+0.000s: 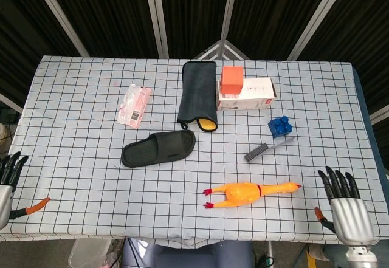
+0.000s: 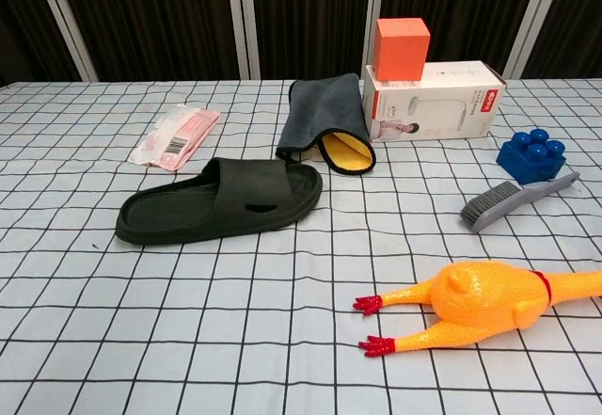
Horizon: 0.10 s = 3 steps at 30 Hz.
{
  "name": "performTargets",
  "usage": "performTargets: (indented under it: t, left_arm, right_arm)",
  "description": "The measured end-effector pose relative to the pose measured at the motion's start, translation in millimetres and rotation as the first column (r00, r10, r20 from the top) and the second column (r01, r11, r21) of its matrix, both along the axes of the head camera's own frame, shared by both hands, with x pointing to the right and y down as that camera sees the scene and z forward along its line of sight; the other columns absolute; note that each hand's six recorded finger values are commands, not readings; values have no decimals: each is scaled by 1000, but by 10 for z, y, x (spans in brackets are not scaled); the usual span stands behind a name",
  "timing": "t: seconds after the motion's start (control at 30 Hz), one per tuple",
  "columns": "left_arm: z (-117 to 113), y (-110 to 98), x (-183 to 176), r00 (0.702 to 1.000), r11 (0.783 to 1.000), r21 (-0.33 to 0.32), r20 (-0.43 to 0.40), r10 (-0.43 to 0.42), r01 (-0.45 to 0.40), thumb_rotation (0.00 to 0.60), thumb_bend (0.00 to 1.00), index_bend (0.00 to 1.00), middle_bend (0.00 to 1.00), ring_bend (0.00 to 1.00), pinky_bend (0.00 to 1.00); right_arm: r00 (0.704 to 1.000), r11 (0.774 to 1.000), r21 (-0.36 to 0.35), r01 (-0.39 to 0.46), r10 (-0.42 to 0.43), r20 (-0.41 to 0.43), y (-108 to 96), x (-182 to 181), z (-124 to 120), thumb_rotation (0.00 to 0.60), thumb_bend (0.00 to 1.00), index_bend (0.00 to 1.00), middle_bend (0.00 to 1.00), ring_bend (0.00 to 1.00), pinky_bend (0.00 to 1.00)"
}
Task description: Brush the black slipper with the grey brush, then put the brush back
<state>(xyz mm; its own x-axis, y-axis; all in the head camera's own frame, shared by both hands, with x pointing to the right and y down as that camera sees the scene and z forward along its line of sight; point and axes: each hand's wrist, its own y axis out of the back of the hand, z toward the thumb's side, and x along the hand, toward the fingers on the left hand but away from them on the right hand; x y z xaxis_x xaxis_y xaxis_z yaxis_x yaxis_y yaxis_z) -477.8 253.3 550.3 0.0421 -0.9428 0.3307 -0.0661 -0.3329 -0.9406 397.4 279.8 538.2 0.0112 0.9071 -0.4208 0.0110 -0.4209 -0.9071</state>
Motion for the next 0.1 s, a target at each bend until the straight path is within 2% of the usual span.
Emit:
performTargets:
  t: [0.1]
  left_arm:
    - [-36, 12, 56, 998, 998, 35, -31, 50, -49, 340, 46, 0, 0, 0, 31]
  right_arm:
    - [1000, 1000, -8, -2, 2, -25, 76, 189, -64, 600, 325, 0, 0, 0, 42]
